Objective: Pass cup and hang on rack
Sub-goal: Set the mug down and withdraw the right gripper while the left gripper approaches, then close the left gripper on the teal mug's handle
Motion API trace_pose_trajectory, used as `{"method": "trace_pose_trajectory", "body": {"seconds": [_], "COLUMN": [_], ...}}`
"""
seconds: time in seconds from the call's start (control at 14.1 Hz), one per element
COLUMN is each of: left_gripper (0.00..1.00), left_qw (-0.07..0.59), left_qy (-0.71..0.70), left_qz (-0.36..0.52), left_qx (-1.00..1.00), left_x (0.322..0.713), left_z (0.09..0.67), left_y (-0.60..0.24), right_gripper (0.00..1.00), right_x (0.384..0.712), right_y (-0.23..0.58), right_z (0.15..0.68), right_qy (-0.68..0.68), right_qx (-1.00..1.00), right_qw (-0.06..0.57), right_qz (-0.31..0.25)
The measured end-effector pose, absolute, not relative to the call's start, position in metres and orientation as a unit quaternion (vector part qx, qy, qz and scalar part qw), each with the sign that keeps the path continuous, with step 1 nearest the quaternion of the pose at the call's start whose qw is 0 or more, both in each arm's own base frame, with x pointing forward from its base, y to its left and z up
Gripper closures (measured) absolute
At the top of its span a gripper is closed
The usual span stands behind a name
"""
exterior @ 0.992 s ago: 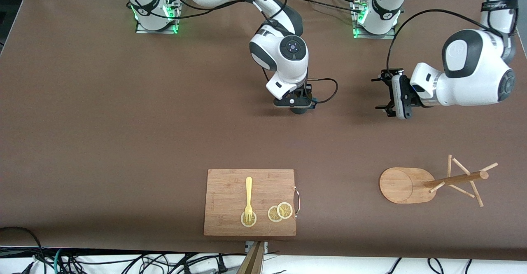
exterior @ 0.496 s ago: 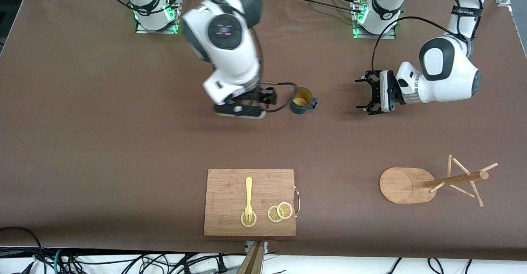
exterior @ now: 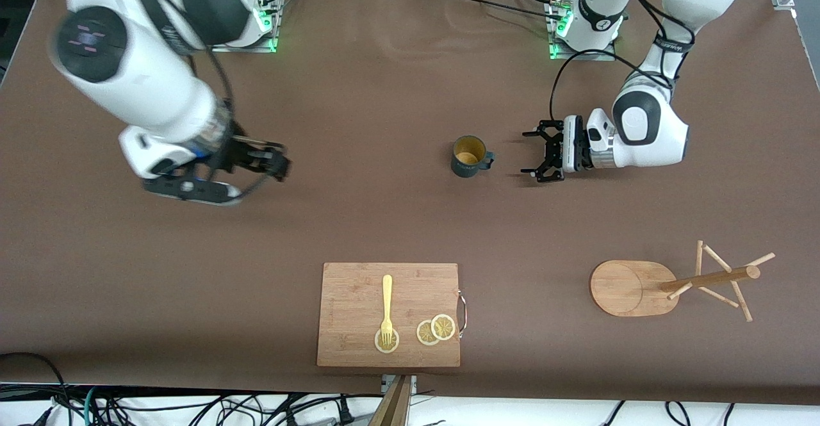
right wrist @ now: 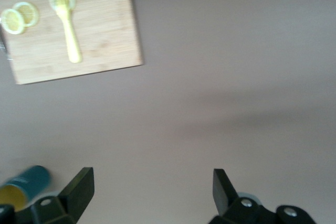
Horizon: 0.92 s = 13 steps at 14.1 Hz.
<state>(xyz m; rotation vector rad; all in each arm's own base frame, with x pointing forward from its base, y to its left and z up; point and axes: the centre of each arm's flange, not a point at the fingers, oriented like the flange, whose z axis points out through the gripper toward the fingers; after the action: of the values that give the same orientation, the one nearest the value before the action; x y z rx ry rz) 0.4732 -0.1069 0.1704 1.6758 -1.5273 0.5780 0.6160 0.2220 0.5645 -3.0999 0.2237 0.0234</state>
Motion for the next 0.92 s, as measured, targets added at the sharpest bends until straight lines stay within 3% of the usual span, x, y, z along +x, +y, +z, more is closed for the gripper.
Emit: {"method": "trace_pose_trajectory", "body": {"seconds": [0.43, 0.92], "left_gripper": [0.00, 0.00], "left_qw": [0.398, 0.388], "left_qy": [-0.599, -0.598], "left_qz": [0.270, 0.310], "left_qx": [0.640, 0.629], "left_x": [0.456, 0.451], "left_z": [0.120, 0.108], "left_y": [-0.132, -0.173], "right_gripper": [0.00, 0.00], "right_x": [0.577, 0.579], "right_y": [0.065, 0.052], "right_z": [0.608, 0.601], "right_qy": [0.028, 0.006], "right_qx": [-0.999, -0.999], "right_qw": [0.013, 0.011], "right_qz": [0.028, 0.036]}}
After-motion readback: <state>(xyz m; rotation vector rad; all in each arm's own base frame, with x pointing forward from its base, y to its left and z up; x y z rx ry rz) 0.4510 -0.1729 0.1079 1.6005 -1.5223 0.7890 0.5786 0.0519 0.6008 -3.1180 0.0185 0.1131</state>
